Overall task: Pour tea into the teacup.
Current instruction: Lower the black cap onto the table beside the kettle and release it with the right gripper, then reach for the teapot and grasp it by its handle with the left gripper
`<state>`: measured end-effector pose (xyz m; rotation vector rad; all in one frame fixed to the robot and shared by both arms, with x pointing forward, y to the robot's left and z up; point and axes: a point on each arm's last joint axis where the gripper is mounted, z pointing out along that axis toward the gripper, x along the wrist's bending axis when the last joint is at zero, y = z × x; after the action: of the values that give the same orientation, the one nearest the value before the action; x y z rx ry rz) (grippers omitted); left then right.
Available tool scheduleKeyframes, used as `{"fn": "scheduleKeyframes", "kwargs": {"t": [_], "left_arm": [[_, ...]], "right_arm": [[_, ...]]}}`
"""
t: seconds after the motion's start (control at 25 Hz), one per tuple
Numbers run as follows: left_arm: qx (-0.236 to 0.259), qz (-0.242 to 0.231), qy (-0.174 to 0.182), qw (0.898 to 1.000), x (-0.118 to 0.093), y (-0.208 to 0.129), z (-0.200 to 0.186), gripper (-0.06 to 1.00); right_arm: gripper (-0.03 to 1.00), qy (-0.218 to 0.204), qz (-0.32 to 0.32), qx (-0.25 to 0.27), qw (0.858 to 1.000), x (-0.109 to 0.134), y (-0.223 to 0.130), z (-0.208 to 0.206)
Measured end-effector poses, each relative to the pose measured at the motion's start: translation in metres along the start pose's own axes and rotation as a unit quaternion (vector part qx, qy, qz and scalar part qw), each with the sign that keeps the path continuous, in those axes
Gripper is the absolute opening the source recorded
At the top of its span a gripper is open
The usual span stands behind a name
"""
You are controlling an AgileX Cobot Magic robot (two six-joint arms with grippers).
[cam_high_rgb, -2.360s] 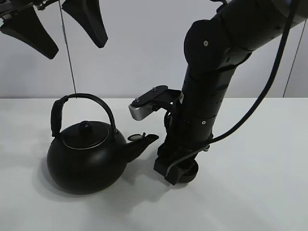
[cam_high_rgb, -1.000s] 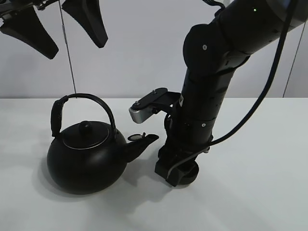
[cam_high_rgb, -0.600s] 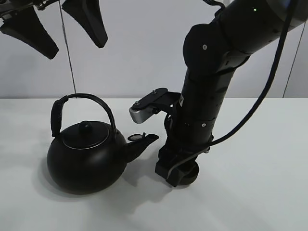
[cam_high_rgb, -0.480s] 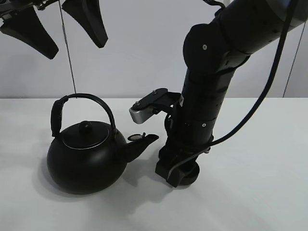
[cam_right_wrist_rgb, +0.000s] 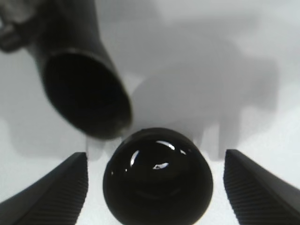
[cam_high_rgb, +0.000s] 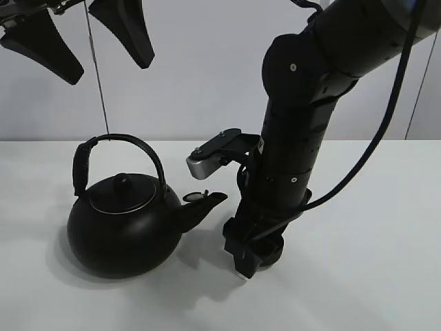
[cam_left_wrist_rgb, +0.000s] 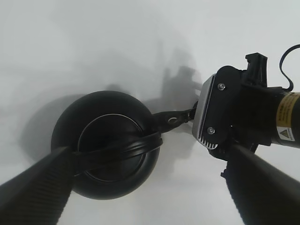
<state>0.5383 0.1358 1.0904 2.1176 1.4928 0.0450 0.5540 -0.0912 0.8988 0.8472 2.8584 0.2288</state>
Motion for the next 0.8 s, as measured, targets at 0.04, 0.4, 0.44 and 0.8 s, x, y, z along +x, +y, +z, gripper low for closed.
{"fn": "scheduleKeyframes", "kwargs": {"t": [0.04,0.4,0.44,0.8], "left_arm": [[0.0,0.0,0.0,1.0,0.0,0.0,0.0,0.63],[0.0,0.0,0.0,1.0,0.0,0.0,0.0,0.63],[0.0,0.0,0.0,1.0,0.0,0.0,0.0,0.63],[0.0,0.0,0.0,1.0,0.0,0.0,0.0,0.63]], "right_arm": [[0.56,0.0,0.0,0.001,1.0,0.0,0.0,0.0],[0.65,-0.001,0.024,0.001,1.0,0.0,-0.002,-0.023],[0.65,-0.003,0.029,-0.002,1.0,0.0,-0.002,-0.031],[0.66,-0.003,0.197,0.002,0.98,-0.043,-0.036,-0.082]]}}
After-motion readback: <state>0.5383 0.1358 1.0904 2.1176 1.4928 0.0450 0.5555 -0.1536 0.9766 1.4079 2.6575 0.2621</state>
